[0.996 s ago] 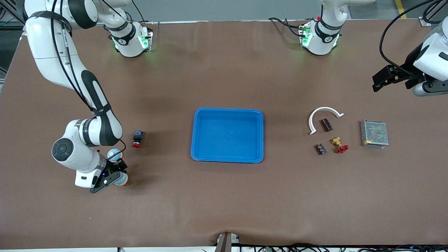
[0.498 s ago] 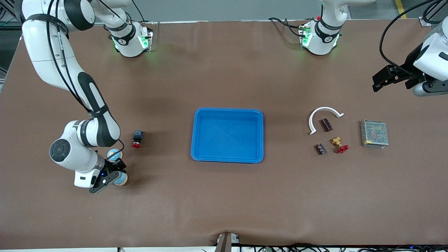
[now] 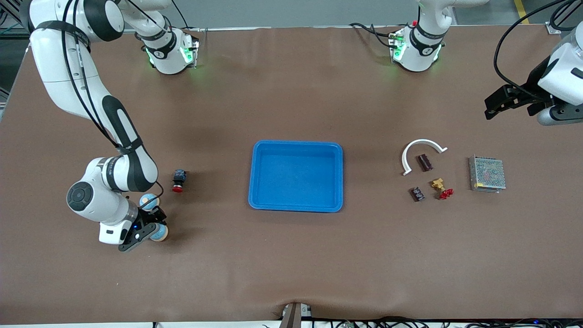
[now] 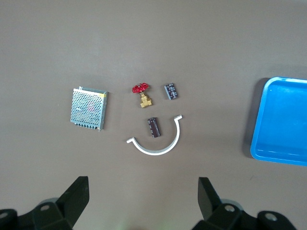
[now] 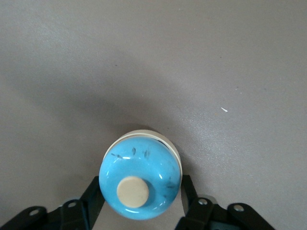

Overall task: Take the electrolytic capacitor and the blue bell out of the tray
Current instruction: 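Lower the bell beside the first bell and open the right gripper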

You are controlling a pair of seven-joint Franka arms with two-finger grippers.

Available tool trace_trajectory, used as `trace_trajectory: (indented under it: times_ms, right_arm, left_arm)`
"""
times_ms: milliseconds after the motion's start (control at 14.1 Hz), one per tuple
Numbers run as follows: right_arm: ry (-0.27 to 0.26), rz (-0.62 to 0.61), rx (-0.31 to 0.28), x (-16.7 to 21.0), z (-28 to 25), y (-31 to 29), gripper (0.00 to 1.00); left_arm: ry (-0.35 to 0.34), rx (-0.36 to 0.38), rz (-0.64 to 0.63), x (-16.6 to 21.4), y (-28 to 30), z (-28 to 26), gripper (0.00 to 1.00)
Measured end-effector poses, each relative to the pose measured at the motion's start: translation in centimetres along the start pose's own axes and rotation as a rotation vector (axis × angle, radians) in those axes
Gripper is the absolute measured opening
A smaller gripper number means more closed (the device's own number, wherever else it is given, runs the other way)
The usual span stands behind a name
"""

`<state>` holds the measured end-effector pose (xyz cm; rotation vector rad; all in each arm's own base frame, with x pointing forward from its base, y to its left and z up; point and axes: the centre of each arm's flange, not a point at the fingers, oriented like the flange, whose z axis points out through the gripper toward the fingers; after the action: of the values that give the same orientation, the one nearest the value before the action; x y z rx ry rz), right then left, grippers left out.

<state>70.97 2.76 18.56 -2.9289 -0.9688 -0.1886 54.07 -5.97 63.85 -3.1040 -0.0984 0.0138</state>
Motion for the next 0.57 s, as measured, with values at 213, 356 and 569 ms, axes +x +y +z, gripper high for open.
trace_trajectory:
  times_ms: [213, 356, 569]
  right_arm:
    - [0.007, 0.012, 0.013, 0.3, -0.3, 0.0, 1.0]
    - [0.007, 0.028, 0.035, 0.6, -0.7, 0.0, 1.0]
    - [-0.015, 0.048, 0.075, 1.9, -2.9, 0.0, 1.0]
  left_arm:
    - [0.0, 0.0, 0.0, 0.0, 0.0, 0.0, 1.0]
    - [0.0, 0.0, 0.0, 0.0, 0.0, 0.0, 1.0]
    - [0.0, 0.0, 0.0, 0.0, 0.0, 0.0, 1.0]
